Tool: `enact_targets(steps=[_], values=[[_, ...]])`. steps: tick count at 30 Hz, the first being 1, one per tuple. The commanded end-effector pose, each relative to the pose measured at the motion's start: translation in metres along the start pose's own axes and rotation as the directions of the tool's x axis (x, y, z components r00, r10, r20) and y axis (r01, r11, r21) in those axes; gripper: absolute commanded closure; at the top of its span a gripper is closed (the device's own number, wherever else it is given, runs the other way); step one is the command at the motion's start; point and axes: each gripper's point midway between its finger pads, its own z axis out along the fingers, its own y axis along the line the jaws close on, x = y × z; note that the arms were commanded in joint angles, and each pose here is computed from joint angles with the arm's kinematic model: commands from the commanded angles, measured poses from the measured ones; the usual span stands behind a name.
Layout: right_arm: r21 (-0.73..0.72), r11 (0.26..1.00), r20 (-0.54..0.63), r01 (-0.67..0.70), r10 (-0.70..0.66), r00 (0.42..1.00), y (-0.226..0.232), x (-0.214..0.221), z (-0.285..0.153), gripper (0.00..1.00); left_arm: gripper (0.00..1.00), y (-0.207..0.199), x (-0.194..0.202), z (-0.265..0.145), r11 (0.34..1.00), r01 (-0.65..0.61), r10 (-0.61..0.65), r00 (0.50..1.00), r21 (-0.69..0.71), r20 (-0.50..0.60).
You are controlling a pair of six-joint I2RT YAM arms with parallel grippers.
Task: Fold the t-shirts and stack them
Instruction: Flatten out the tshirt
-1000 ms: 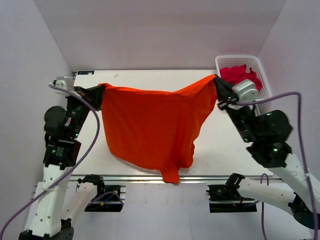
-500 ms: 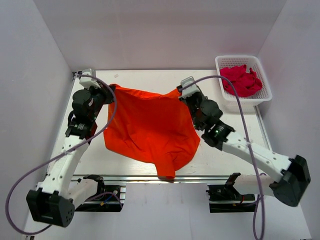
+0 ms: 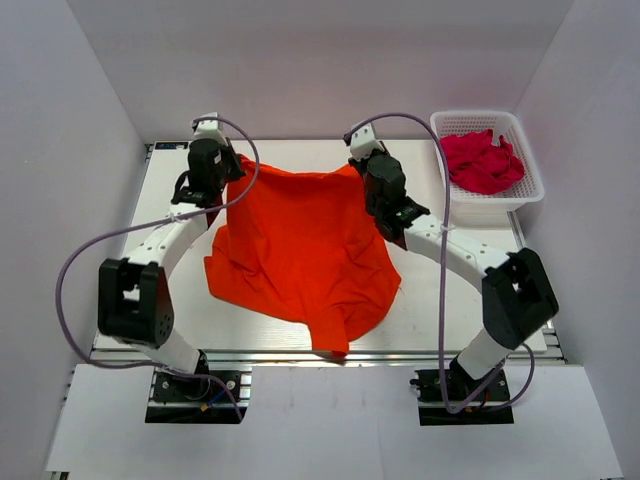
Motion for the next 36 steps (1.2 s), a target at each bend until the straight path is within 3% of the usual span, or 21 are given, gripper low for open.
enact_targets(steps=[1,6,8,9,11,12,13,14,15,16,21,24,25,26,27,29,30,31,32,33,36], values=[[0.044,0.997,-0.004,-0.070,0.070,0.998,-0.013,-0.007,0.027,1.00,1.00,0.001,-0.030,0.024,0.999,-0.012,0.015,0.997,-0.034,0.081],[0.051,0.996,-0.103,-0.071,0.076,0.992,0.005,0.028,0.069,1.00,1.00,0.003,-0.008,0.084,0.998,-0.040,0.041,0.999,-0.052,0.022],[0.076,0.993,-0.141,-0.092,0.102,0.985,0.010,0.044,0.093,1.00,1.00,0.015,0.027,0.117,0.996,-0.048,0.044,0.998,-0.069,-0.049],[0.095,0.990,-0.145,-0.100,0.113,0.983,0.007,0.049,0.100,1.00,1.00,0.010,0.015,0.128,0.997,-0.044,0.043,0.999,-0.063,-0.027],[0.101,0.987,-0.163,-0.124,0.140,0.977,0.016,0.065,0.121,1.00,0.91,0.009,0.031,0.159,0.997,-0.059,0.056,0.997,-0.046,-0.055],[0.105,0.982,-0.158,-0.154,0.170,0.973,0.014,0.067,0.133,1.00,0.82,0.009,0.033,0.166,0.997,-0.059,0.056,0.997,-0.048,-0.061],[0.069,0.987,-0.202,-0.147,0.158,0.966,0.021,0.080,0.139,0.98,0.42,0.010,0.038,0.173,0.996,-0.073,0.068,0.994,-0.052,-0.083],[0.057,0.985,-0.219,-0.164,0.173,0.960,0.029,0.091,0.152,0.62,0.09,0.008,0.032,0.183,0.996,-0.071,0.068,0.995,-0.049,-0.071],[0.001,0.983,-0.215,-0.185,0.181,0.960,0.034,0.078,0.158,0.40,0.00,0.006,0.030,0.185,0.996,-0.072,0.068,0.995,-0.050,-0.074],[-0.048,0.981,-0.251,-0.189,0.171,0.953,0.042,0.086,0.159,0.11,0.00,0.006,0.026,0.183,0.995,-0.084,0.079,0.993,-0.052,-0.088],[-0.186,0.939,-0.313,-0.289,0.223,0.923,0.053,0.060,0.148,0.11,0.00,0.015,-0.017,0.144,0.987,-0.103,0.097,0.994,-0.123,-0.058],[-0.257,0.895,-0.397,-0.364,0.246,0.884,0.056,0.053,0.111,0.09,0.00,0.021,-0.031,0.086,0.983,-0.099,0.090,0.994,-0.157,-0.066],[-0.298,0.863,-0.449,-0.407,0.250,0.858,0.064,0.057,0.090,0.09,0.00,0.029,-0.005,0.070,0.980,-0.101,0.080,0.989,-0.170,-0.124],[-0.348,0.833,-0.449,-0.430,0.254,0.857,0.064,0.045,0.074,0.09,0.00,0.028,-0.026,0.037,0.980,-0.078,0.062,0.994,-0.183,-0.093],[-0.357,0.814,-0.527,-0.459,0.230,0.818,0.079,0.075,0.055,0.09,0.00,0.030,-0.021,0.021,0.980,-0.061,0.042,0.994,-0.189,-0.105],[-0.413,0.757,-0.520,-0.507,0.262,0.813,0.076,0.054,0.025,0.09,0.00,0.047,0.017,-0.013,0.969,-0.033,-0.009,0.986,-0.244,-0.169],[-0.412,0.748,-0.592,-0.521,0.214,0.777,0.092,0.094,0.002,0.09,0.00,0.045,0.004,-0.039,0.970,0.001,-0.032,0.992,-0.244,-0.122],[-0.455,0.687,-0.576,-0.566,0.258,0.776,0.088,0.070,-0.018,0.09,0.00,0.058,0.035,-0.053,0.961,0.006,-0.054,0.985,-0.278,-0.165],[-0.461,0.675,-0.575,-0.576,0.267,0.773,0.091,0.070,-0.026,0.09,0.00,0.061,0.041,-0.065,0.955,0.036,-0.088,0.983,-0.296,-0.163],[-0.451,0.662,-0.648,-0.598,0.218,0.730,0.107,0.107,-0.051,0.09,0.00,0.069,0.052,-0.085,0.946,0.044,-0.101,0.981,-0.320,-0.164],[-0.450,0.625,-0.675,-0.637,0.230,0.702,0.115,0.113,-0.082,0.09,0.00,0.086,0.068,-0.109,0.919,0.058,-0.128,0.979,-0.391,-0.157]])
